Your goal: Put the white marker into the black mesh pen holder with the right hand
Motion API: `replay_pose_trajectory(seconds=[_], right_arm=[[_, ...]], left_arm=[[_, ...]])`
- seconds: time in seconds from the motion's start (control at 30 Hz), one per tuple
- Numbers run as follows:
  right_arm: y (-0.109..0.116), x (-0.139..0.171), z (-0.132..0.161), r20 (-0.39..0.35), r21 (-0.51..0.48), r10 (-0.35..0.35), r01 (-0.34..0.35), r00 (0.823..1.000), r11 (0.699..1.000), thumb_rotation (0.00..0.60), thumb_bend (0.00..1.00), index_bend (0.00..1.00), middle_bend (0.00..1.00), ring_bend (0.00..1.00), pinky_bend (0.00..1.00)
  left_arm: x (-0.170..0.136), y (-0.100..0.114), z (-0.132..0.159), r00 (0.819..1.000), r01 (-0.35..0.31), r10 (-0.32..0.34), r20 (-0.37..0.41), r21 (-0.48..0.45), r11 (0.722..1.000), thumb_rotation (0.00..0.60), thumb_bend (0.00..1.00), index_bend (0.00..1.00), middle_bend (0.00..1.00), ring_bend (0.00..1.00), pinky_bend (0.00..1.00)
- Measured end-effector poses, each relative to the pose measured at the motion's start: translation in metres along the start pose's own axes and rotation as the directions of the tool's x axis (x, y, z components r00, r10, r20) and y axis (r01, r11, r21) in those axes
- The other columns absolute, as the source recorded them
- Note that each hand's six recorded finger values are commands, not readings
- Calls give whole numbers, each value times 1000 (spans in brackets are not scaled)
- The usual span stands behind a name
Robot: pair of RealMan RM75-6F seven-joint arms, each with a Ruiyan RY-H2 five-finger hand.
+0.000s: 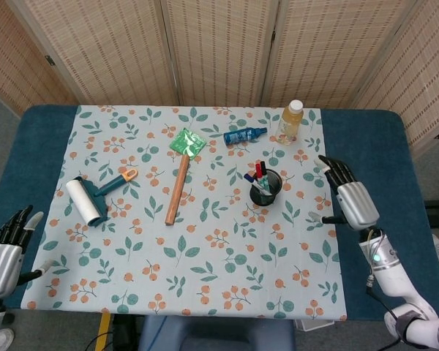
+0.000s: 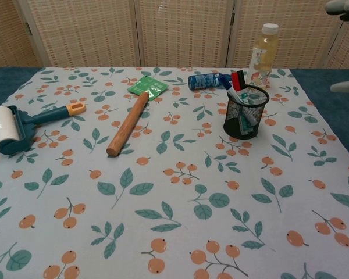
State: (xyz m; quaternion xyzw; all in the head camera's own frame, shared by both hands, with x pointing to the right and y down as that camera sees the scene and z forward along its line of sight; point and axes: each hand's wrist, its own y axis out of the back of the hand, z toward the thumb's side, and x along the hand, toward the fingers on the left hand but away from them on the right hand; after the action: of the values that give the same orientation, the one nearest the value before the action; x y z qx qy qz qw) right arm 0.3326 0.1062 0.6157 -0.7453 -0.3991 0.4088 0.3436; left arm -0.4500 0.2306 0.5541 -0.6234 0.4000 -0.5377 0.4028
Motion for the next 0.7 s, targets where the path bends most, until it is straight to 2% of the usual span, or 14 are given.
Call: replay_pose_trajectory(seconds=[0.07,0.2,0.33,0.4,0.5,0.6,0.7], right_arm=[[-1,15,-6,19,96,21,-23,1000,995,600,112,3,0,0,6],[-7,49,-28,98,275,53,-78,994,958,600,122,3,0,0,1],[-10,77,-52,201,377,48,-122,978,918,600,142,2,0,0,0],[-7,87,-58,238,411,19,-118,971,904,600,145,2,0,0,0],[-1,97,-59,255,438,-23,-95,967,894,600,146,2,0,0,0],[4,104,-55,257,432,-55,-64,965,900,600,146,2,0,0,0],[5,106,-55,264,416,-54,-63,963,907,600,146,2,0,0,0]], left_arm=[[1,-3,2,1000,10,-10,6,1,1000,600,206,0,0,0,205],[4,-8,4,1000,27,-27,14,6,1000,600,206,0,0,0,205],[6,-13,5,999,38,-38,16,14,999,600,205,0,0,0,205],[6,-14,5,999,43,-43,16,16,999,600,206,0,0,0,205],[7,-16,7,999,47,-47,19,20,999,600,206,0,0,0,205],[7,-17,7,999,47,-48,20,24,999,600,206,0,0,0,205],[7,-17,6,999,47,-47,18,23,999,600,206,0,0,0,205]])
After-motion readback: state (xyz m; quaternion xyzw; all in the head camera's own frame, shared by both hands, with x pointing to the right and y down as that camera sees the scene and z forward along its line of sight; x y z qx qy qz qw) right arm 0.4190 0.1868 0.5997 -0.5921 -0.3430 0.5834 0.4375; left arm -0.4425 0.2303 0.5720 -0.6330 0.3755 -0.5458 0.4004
